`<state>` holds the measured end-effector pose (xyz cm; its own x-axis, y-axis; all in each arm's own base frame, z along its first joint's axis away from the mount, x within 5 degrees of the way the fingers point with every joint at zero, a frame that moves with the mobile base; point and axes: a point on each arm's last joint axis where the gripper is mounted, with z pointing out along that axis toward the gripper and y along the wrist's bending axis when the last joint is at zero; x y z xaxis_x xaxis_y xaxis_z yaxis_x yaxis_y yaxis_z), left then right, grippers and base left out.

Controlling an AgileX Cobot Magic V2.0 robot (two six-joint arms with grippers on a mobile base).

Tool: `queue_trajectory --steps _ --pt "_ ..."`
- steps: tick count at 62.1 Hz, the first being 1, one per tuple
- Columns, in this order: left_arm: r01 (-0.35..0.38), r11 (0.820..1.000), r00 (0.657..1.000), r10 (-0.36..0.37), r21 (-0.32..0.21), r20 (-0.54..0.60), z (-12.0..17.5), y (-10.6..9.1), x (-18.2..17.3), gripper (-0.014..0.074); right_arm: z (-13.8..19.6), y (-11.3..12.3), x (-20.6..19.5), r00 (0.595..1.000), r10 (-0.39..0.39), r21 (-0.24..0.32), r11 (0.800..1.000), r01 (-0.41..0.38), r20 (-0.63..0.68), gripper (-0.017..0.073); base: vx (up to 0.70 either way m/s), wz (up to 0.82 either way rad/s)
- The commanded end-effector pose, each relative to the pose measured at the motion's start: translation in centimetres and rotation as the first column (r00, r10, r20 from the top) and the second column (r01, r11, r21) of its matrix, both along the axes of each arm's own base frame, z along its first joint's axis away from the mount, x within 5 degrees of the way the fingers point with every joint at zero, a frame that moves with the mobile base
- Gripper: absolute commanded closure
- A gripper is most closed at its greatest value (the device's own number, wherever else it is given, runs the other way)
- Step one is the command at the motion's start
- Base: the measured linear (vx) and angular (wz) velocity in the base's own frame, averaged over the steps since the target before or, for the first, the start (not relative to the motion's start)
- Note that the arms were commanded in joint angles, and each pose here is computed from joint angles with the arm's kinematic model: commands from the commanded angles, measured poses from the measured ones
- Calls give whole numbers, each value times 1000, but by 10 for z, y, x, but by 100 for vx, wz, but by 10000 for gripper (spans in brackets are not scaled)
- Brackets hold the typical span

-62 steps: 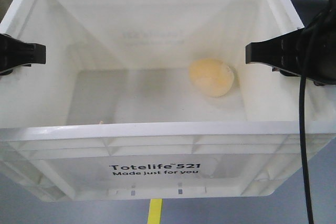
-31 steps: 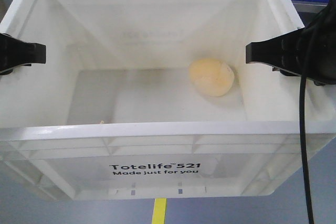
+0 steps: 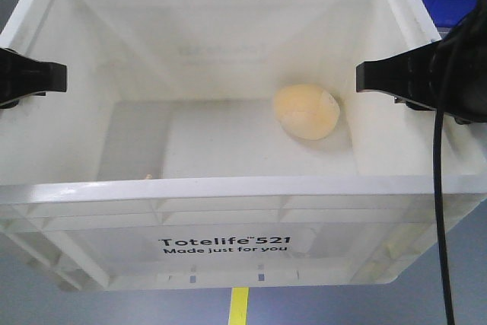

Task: Place moving items into box and shelve
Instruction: 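Hold the tote with both grippers while the base drives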

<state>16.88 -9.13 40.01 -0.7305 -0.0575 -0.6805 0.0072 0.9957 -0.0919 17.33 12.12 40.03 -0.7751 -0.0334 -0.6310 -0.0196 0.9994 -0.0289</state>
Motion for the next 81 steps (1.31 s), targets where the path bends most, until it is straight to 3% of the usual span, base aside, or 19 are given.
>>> queue_trajectory --steps 1,81 --pt "74 994 982 -60 -76 177 23 -5 1 500 21 -6 -2 993 12 12 1000 -14 114 559 46 0" --pt "74 994 982 -60 -76 178 23 -5 1 500 21 -6 -2 993 12 11 1000 -14 115 559 49 -2"
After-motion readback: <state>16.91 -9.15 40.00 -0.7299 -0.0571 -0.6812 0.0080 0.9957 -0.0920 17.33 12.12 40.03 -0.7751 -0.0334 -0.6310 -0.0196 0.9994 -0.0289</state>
